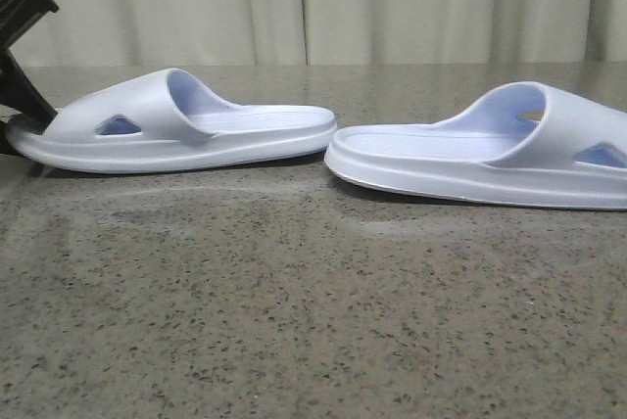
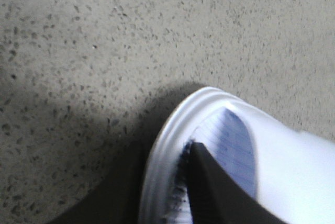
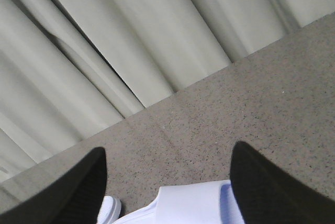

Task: Insert blue slippers together front up
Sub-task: 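Close the left gripper on the slipper's heel rim, then lift the gripped slipper up off the table with the left gripper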

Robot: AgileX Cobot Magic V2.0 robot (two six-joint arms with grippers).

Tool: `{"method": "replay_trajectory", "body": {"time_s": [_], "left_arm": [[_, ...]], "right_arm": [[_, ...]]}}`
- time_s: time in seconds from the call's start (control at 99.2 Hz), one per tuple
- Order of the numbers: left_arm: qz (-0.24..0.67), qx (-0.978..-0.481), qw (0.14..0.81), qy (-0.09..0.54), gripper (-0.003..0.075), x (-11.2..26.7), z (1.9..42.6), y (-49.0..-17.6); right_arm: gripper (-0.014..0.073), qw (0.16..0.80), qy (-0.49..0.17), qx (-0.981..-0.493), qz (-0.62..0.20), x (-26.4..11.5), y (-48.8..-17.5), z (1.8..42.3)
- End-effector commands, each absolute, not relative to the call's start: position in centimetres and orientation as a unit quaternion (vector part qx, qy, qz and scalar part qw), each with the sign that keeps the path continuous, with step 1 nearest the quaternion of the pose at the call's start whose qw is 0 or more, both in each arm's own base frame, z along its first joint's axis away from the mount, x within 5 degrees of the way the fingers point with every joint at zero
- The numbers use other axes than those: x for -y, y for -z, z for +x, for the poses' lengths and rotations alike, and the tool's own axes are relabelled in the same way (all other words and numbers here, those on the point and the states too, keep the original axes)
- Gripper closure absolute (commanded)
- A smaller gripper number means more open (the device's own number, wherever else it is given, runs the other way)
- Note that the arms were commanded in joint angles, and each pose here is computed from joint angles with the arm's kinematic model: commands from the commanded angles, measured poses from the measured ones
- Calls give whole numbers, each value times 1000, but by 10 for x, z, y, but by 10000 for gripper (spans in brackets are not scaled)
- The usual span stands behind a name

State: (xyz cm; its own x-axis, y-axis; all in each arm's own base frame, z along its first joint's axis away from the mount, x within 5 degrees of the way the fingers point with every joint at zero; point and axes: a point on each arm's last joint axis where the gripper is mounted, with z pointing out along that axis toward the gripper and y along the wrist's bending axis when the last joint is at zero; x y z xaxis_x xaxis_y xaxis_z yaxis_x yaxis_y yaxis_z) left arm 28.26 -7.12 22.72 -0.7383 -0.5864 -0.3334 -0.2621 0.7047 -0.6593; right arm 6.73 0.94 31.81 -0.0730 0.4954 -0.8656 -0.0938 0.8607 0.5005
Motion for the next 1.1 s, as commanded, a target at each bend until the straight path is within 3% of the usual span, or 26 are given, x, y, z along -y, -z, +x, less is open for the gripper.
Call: {"method": "replay_trajectory", "body": {"time_s": [0.0,0.322,0.655,1.088], "left_arm": [[-224,-881,287,303,679,73,283,-238],[-217,-876,312,298,703,71,286,-243],[-184,-838,378,348,703,72,269,-305],[-135,-802,424,399,703,71,220,-356]], "right_arm": [[162,700,-222,-663,143,-7,-335,68],[162,700,-222,-663,143,-7,-335,68],[162,700,-222,-663,143,-7,-336,68],[162,702,-217,-664,140,-7,-335,68]]}}
